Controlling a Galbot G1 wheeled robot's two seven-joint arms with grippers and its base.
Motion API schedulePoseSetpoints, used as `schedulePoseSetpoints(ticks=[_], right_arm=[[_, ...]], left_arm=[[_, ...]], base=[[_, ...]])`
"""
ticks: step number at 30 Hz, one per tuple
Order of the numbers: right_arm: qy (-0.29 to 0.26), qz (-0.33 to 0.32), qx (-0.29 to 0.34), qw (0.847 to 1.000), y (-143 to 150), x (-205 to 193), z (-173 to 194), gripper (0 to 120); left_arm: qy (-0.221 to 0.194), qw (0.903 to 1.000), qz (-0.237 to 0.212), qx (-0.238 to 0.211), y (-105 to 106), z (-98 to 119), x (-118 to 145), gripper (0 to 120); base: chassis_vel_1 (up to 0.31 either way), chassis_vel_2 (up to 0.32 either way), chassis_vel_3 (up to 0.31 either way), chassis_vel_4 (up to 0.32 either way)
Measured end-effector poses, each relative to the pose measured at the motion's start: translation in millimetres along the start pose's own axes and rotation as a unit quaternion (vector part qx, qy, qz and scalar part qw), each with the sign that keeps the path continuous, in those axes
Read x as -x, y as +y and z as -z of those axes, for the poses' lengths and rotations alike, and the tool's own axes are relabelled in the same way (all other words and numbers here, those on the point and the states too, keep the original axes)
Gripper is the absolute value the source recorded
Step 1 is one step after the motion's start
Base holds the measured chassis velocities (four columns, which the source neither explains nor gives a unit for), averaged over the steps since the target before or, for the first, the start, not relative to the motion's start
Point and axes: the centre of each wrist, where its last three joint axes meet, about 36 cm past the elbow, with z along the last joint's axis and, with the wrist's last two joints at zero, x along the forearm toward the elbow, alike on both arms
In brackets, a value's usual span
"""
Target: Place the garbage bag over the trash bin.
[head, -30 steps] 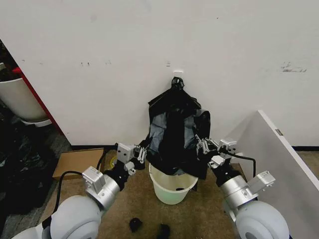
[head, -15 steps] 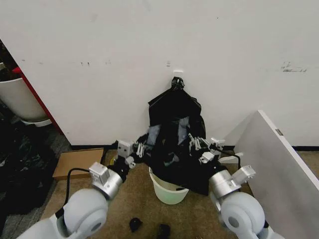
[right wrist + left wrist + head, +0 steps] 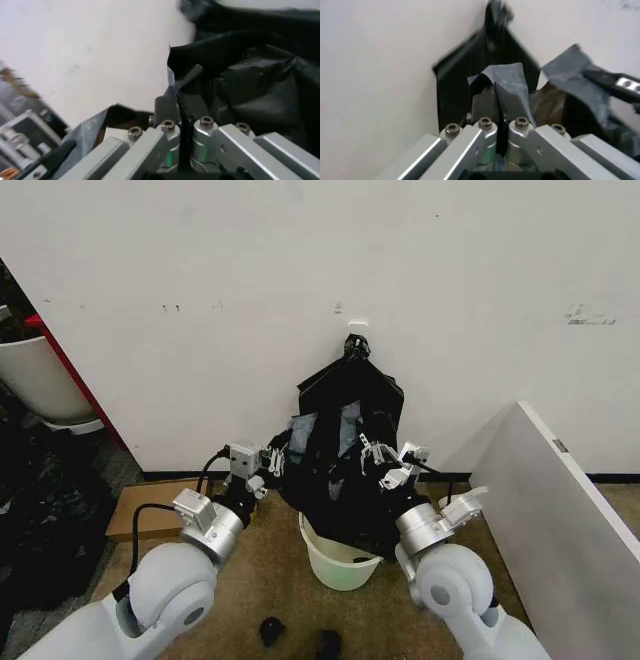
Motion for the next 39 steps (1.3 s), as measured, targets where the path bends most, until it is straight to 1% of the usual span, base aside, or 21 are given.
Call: schedulePoseSetpoints(ticks=[2,3,5,7,8,11,15,20,24,26,30,31,32,33,35,37,39], right_arm=[[0.004,-0.022,-0.002,1.000,-10,-7,-14,0],[0.005,-0.025,-0.003,1.000,-11,-9,-17,0],[0.006,-0.044,-0.018,0.999,-21,-18,-29,0],[0.008,-0.059,-0.030,0.998,-28,-25,-35,0],[0.008,-0.059,-0.030,0.998,-28,-25,-35,0],[0.015,-0.082,-0.048,0.995,-33,-35,-43,0],[0.033,-0.110,-0.080,0.990,-35,-56,-57,0],[0.047,-0.139,-0.100,0.984,-33,-73,-62,0],[0.056,-0.157,-0.110,0.980,-35,-82,-61,0],[0.055,-0.166,-0.113,0.978,-39,-82,-59,0],[0.032,-0.176,-0.116,0.977,-51,-69,-51,0],[0.032,-0.176,-0.116,0.977,-51,-69,-51,0],[0.024,-0.176,-0.117,0.977,-53,-66,-48,0],[0.023,-0.176,-0.118,0.977,-53,-66,-48,0],[0.014,-0.175,-0.120,0.977,-56,-63,-42,0],[0.007,-0.172,-0.130,0.976,-59,-66,-38,0],[0.006,-0.174,-0.132,0.976,-61,-67,-37,0]], left_arm=[[0.015,0.9998,0.013,-0.010,-3,-21,-5,0],[0.019,0.9996,0.016,-0.013,-4,-27,-6,0],[0.029,0.9991,0.027,-0.017,-7,-46,-9,0],[0.036,0.9986,0.034,-0.021,-10,-58,-10,0],[0.036,0.9986,0.034,-0.021,-10,-58,-10,0],[0.044,0.9976,0.046,-0.025,-13,-70,-15,0],[0.056,0.9964,0.055,-0.030,-20,-81,-28,0],[0.059,0.9962,0.055,-0.033,-30,-89,-36,0],[0.062,0.9960,0.050,-0.038,-37,-94,-36,0],[0.065,0.9960,0.047,-0.041,-41,-99,-33,0],[0.053,0.9968,0.047,-0.037,-38,-109,-6,0],[0.053,0.9968,0.047,-0.037,-38,-109,-6,0],[0.045,0.9973,0.046,-0.036,-37,-112,5,0],[0.043,0.9974,0.046,-0.037,-37,-112,8,0],[0.029,0.9978,0.042,-0.042,-37,-112,28,0],[0.010,0.9973,0.038,-0.062,-40,-109,55,0],[0.008,0.9971,0.036,-0.067,-41,-108,59,0]], base=[[0.000,0.000,0.000,0.000],[0.000,0.000,0.000,0.000],[0.000,0.000,0.000,0.000],[0.000,0.000,0.000,0.000],[0.000,0.000,0.000,0.000],[0.000,0.000,0.000,0.000],[0.000,0.000,0.000,0.000],[0.000,0.000,0.000,0.000],[0.000,0.000,0.000,0.000],[0.000,0.000,0.000,0.000],[0.000,0.000,0.000,0.000],[0.000,0.000,0.000,0.000],[0.000,0.000,0.000,0.000],[0.000,0.000,0.000,0.000],[0.000,0.000,0.000,0.000],[0.000,0.000,0.000,0.000],[0.000,0.000,0.000,0.000]])
